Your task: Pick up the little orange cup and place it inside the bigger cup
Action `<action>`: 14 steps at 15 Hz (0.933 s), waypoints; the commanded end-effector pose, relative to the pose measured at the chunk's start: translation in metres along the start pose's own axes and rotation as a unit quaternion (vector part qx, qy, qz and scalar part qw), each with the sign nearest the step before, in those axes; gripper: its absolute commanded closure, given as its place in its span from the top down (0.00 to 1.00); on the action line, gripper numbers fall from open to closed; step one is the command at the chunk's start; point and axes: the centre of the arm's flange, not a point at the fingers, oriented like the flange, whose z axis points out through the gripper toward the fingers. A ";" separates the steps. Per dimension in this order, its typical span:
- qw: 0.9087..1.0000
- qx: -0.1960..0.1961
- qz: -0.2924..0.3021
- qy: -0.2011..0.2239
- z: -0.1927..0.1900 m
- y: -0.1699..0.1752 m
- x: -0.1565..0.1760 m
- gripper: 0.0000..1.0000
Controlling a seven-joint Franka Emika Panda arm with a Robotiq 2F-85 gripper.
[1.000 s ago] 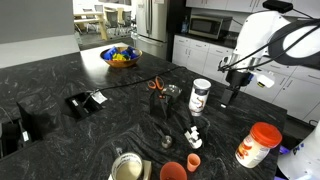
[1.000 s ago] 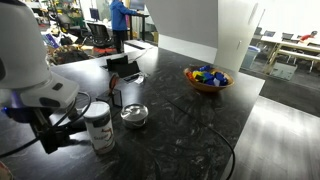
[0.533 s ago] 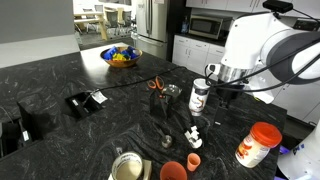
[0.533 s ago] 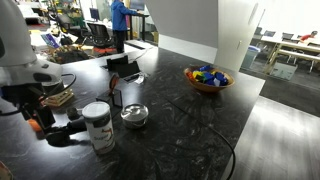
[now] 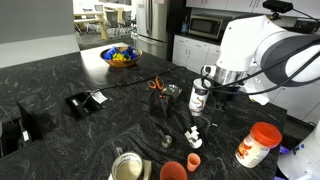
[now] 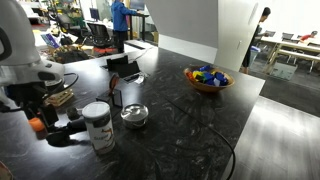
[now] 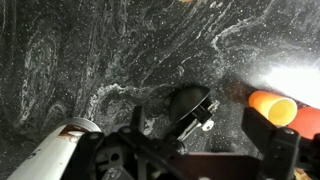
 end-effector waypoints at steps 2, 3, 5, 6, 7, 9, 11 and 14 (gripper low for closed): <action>0.999 -0.004 -0.030 -0.009 0.008 -0.018 0.005 1.00; 0.999 -0.010 -0.046 -0.014 0.012 -0.027 0.007 1.00; 0.997 -0.015 -0.071 -0.021 0.022 -0.041 0.009 1.00; 0.996 -0.015 -0.082 -0.021 0.025 -0.047 0.011 1.00; 0.996 -0.015 -0.091 -0.019 0.028 -0.051 0.014 1.00; 0.994 -0.010 -0.105 -0.012 0.031 -0.057 0.022 1.00; 0.993 -0.003 -0.117 -0.006 0.030 -0.061 0.030 1.00; 0.990 0.014 -0.138 -0.003 0.034 -0.068 0.040 1.00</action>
